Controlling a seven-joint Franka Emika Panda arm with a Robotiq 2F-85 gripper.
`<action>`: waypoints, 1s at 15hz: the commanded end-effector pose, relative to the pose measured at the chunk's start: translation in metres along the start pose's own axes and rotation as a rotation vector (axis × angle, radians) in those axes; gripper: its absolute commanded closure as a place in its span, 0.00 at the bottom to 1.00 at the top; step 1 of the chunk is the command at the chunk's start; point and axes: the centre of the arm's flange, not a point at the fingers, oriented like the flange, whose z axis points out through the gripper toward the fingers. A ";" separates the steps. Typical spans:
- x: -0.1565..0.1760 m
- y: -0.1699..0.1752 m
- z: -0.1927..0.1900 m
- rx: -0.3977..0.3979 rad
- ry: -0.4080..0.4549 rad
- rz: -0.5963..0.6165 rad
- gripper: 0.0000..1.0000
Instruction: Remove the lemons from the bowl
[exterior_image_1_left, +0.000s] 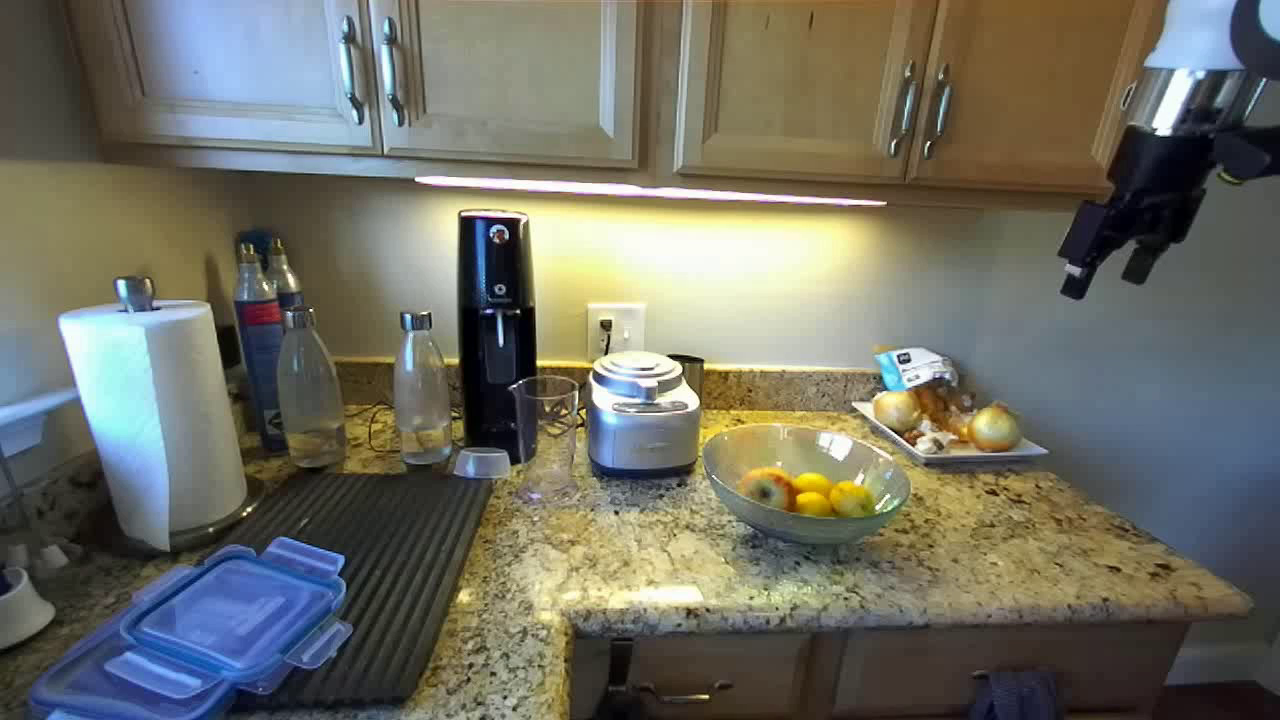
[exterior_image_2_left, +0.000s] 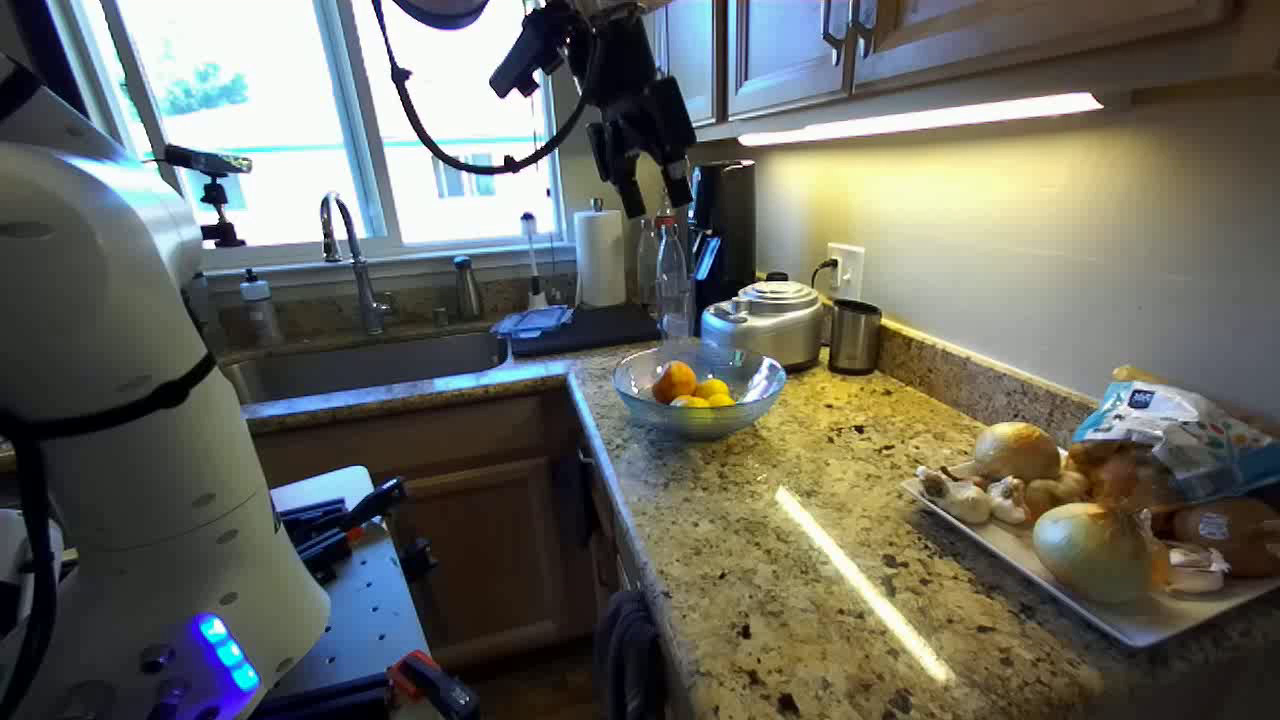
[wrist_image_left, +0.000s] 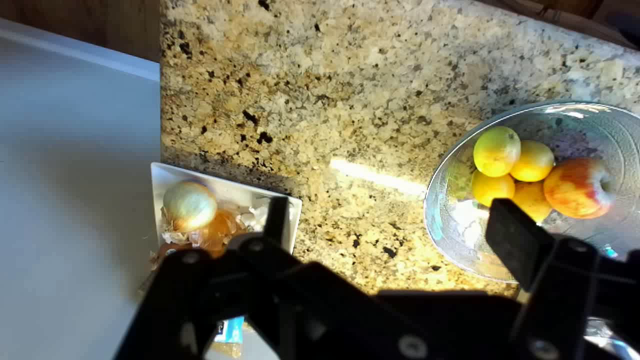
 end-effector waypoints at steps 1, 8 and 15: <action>0.000 0.000 0.000 0.000 0.000 0.000 0.00; 0.001 -0.005 0.004 -0.012 0.003 0.010 0.00; 0.006 -0.065 0.050 -0.015 -0.029 0.105 0.00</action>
